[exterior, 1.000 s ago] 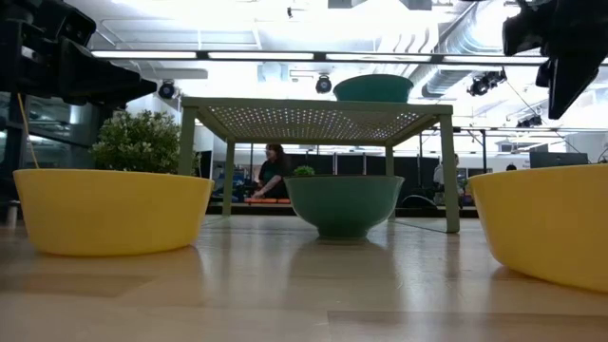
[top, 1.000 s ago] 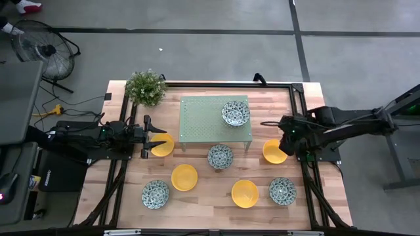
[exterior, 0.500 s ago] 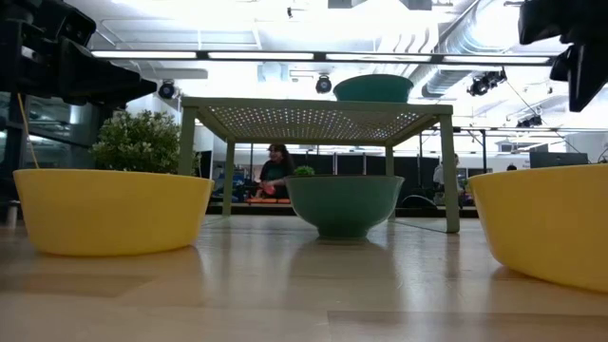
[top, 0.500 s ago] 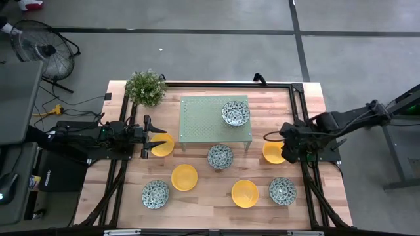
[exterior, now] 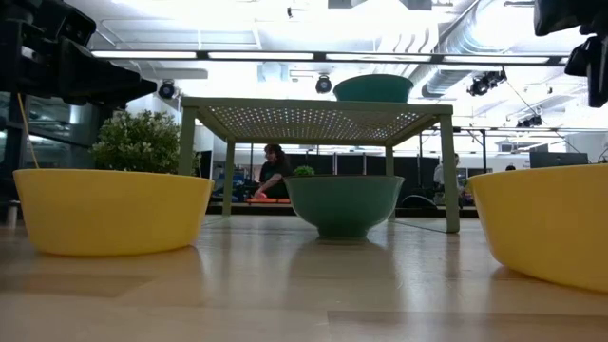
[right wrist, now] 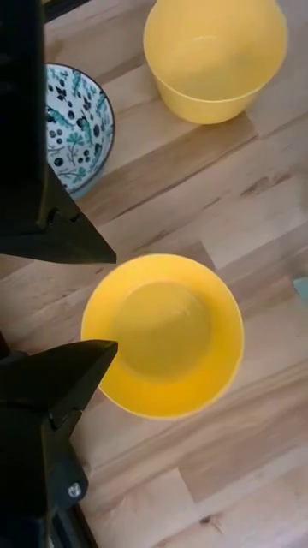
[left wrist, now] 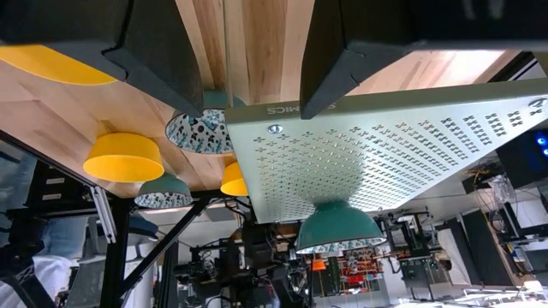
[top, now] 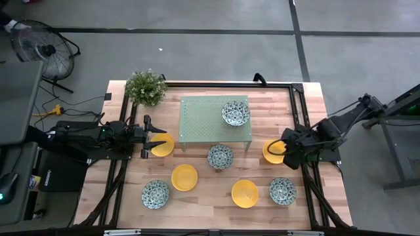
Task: Pick & Place Mini bowls
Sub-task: Stack the bottom right green patterned bowl on top of the green patterned bowl on the shelf
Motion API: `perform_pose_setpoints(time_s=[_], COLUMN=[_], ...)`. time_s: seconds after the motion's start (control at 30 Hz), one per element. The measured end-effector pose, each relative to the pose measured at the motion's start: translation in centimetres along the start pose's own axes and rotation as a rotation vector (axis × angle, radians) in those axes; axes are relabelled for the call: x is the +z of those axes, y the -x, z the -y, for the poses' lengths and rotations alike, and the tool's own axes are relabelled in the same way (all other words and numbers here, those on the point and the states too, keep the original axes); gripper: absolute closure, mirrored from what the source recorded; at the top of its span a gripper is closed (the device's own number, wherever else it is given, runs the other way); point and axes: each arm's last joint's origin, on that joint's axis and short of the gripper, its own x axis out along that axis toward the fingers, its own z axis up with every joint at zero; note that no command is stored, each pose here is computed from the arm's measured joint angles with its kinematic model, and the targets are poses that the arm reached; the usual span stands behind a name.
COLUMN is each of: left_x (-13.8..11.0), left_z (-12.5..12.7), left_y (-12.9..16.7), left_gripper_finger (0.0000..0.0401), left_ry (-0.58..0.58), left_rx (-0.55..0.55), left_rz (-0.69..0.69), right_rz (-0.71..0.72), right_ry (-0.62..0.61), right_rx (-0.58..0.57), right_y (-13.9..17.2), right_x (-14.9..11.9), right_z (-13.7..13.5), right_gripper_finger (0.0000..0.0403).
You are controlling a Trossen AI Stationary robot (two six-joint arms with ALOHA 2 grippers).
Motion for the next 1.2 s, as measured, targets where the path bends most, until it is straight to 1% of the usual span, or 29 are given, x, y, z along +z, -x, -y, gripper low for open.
perform_pose_setpoints(time_s=[0.37, 0.53, 0.67, 0.9, 1.2], left_x=[0.0, 0.0, 0.0, 0.0, 0.0], left_z=[0.0, 0.0, 0.0, 0.0, 0.0], left_y=[0.0, 0.0, 0.0, 0.0, 0.0], left_gripper_finger=[0.021, 0.021, 0.021, 0.021, 0.021], left_ry=[0.0, 0.0, 0.0, 0.0, 0.0], left_rx=[0.0, 0.0, 0.0, 0.0, 0.0], left_rz=[0.0, 0.0, 0.0, 0.0, 0.0], right_rz=[-0.096, -0.136, -0.136, -0.134, -0.067], right_ry=[0.078, 0.081, 0.092, 0.071, 0.073], right_rx=[-0.034, -0.016, 0.003, 0.033, 0.055], right_y=[-2.3, -3.1, -3.5, -3.6, -3.3], right_x=[-0.2, -0.4, -0.5, -1.0, -1.9], right_z=[-3.0, -4.1, -4.8, -5.5, -6.3], right_gripper_finger=[0.0261, 0.0261, 0.0261, 0.0261, 0.0261])
